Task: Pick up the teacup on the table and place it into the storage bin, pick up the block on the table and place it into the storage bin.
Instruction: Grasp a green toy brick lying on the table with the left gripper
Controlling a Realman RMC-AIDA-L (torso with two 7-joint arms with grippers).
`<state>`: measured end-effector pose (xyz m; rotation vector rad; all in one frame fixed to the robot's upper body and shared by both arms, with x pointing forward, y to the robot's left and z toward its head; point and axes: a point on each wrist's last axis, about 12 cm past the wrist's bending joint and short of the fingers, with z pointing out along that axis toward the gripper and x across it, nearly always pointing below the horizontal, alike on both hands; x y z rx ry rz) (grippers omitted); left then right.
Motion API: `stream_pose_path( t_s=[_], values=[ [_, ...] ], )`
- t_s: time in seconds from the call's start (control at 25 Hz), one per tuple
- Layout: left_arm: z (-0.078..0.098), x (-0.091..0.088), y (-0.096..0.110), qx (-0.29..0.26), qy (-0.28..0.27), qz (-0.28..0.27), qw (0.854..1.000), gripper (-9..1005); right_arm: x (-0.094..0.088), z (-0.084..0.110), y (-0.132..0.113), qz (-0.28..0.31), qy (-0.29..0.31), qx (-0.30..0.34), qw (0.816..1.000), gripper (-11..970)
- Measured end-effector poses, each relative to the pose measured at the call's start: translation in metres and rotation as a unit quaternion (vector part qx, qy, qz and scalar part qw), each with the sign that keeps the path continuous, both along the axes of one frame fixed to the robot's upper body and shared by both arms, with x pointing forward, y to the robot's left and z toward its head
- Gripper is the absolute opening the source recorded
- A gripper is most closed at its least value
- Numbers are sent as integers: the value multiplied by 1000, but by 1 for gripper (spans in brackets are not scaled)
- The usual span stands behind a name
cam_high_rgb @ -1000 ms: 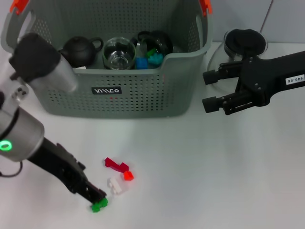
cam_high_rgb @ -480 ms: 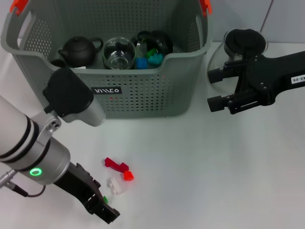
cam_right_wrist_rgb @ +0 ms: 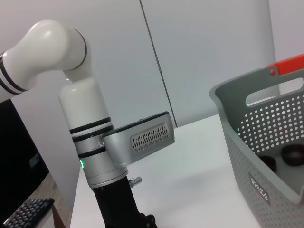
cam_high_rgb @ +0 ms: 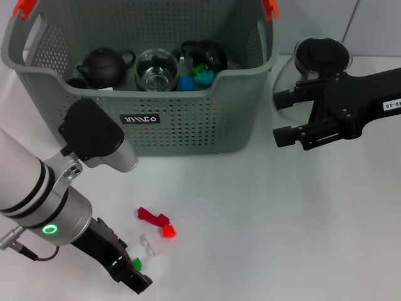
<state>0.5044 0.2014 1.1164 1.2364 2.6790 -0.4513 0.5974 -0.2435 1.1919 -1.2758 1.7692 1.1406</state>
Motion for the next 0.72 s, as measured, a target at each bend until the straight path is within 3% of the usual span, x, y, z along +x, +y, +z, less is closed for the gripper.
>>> stream_pose_path(
  t_s=[0.72],
  values=[
    [-3, -4, -6, 29, -17, -18, 999, 706, 0, 0, -4, -7, -6, 7, 1000, 924]
  ],
)
